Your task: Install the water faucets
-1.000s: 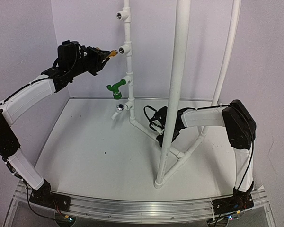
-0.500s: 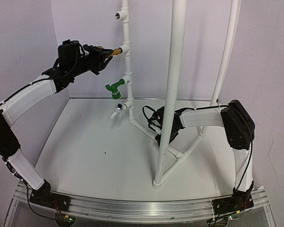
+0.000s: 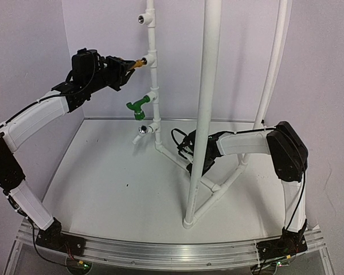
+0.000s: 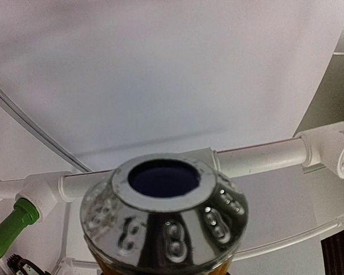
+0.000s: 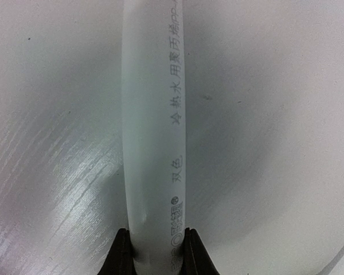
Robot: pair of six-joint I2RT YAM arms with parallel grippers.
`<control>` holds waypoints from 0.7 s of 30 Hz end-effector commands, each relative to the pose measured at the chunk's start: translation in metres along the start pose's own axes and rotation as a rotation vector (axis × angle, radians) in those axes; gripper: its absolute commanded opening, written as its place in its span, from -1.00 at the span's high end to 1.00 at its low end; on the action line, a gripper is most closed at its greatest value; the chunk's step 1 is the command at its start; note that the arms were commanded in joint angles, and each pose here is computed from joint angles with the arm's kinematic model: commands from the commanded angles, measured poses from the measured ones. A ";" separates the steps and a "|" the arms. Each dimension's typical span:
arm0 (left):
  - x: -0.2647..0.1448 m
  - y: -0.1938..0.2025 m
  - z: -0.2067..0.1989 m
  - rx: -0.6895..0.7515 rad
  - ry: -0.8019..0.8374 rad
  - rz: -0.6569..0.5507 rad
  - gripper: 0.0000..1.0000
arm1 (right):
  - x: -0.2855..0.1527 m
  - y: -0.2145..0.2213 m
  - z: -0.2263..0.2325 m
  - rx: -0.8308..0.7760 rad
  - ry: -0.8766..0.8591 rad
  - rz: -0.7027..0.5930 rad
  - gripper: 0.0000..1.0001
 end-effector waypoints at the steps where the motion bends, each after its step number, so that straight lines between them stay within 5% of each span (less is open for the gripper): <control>1: -0.006 -0.006 -0.021 -0.091 0.088 -0.055 1.00 | 0.007 -0.027 0.030 -0.026 -0.058 -0.080 1.00; 21: -0.007 0.031 -0.057 -0.052 0.160 0.051 0.99 | 0.012 -0.032 0.034 -0.025 -0.053 -0.077 1.00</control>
Point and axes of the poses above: each gripper's point midway between its finger pads, its own x axis out along the fingers, its own z axis along the line the jaws close on, y = z × x, the point moved 1 cm from there along -x, back along the fingers, and after that the axes turned 13 degrees about -x, right-handed, at the moved point
